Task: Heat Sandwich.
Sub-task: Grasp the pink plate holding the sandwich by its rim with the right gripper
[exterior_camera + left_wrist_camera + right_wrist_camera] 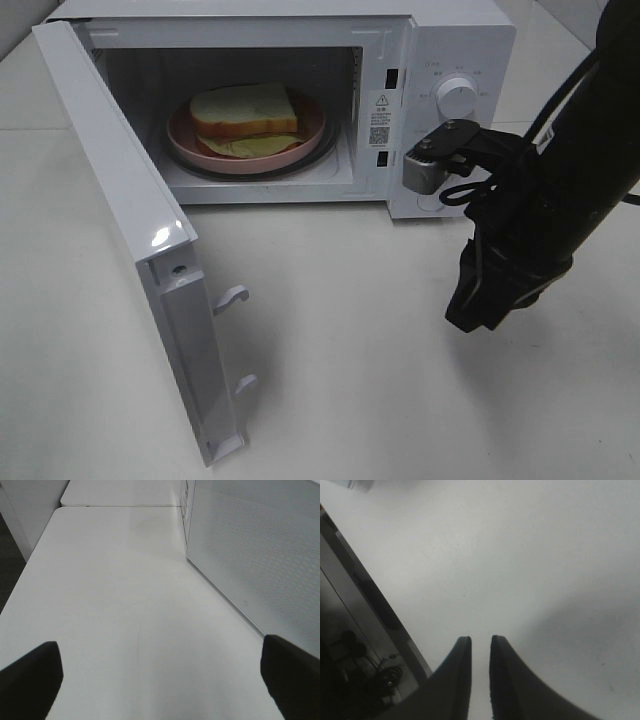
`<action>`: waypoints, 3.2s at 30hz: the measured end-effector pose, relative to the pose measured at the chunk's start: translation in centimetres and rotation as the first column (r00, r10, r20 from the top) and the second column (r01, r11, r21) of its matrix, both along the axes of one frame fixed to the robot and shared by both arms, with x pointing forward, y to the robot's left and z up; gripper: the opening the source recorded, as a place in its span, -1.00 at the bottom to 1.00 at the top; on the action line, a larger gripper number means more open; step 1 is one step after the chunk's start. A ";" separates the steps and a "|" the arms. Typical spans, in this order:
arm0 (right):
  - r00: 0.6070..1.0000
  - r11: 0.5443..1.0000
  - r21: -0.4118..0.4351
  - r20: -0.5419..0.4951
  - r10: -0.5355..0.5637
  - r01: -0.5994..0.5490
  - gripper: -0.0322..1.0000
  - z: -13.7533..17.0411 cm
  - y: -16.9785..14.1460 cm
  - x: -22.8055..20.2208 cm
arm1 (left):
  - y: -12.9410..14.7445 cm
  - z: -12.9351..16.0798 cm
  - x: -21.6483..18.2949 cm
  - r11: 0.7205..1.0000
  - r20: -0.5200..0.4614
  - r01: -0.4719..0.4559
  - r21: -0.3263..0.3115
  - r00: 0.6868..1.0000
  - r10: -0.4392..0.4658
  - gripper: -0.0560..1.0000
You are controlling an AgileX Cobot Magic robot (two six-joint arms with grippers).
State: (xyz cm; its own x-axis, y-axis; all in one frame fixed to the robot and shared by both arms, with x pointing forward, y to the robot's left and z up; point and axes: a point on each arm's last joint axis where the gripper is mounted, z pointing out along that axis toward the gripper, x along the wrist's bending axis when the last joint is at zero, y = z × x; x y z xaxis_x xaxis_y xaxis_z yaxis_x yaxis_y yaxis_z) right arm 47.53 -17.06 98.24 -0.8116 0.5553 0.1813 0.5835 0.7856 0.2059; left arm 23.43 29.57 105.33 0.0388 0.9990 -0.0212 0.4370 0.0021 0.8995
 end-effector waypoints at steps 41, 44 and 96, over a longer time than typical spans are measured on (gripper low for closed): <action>0.796 0.799 -0.372 0.208 0.568 -0.473 0.82 0.3 -1.0 1.7 | 0.0 0.0 0.0 1.000 0.000 0.000 0.000 1.000 0.000 0.98; 0.767 0.788 -0.384 0.251 0.591 -0.481 0.80 1.3 0.1 2.2 | 0.0 0.0 0.0 1.000 0.000 0.000 0.001 1.000 0.000 0.98; 0.575 0.755 -0.398 0.491 0.655 -0.521 0.71 -1.3 11.7 13.8 | 0.0 0.0 0.0 1.000 0.000 0.000 0.001 1.000 0.000 0.98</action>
State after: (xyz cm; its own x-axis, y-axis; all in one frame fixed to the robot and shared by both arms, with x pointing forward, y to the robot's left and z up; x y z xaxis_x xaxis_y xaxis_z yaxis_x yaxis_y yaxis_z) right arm 61.34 -5.39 96.94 -0.8700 -0.1169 -0.4789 -0.2039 0.9698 0.1337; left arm 23.43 29.57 105.33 0.0393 0.9990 -0.0203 0.4369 0.0011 0.8995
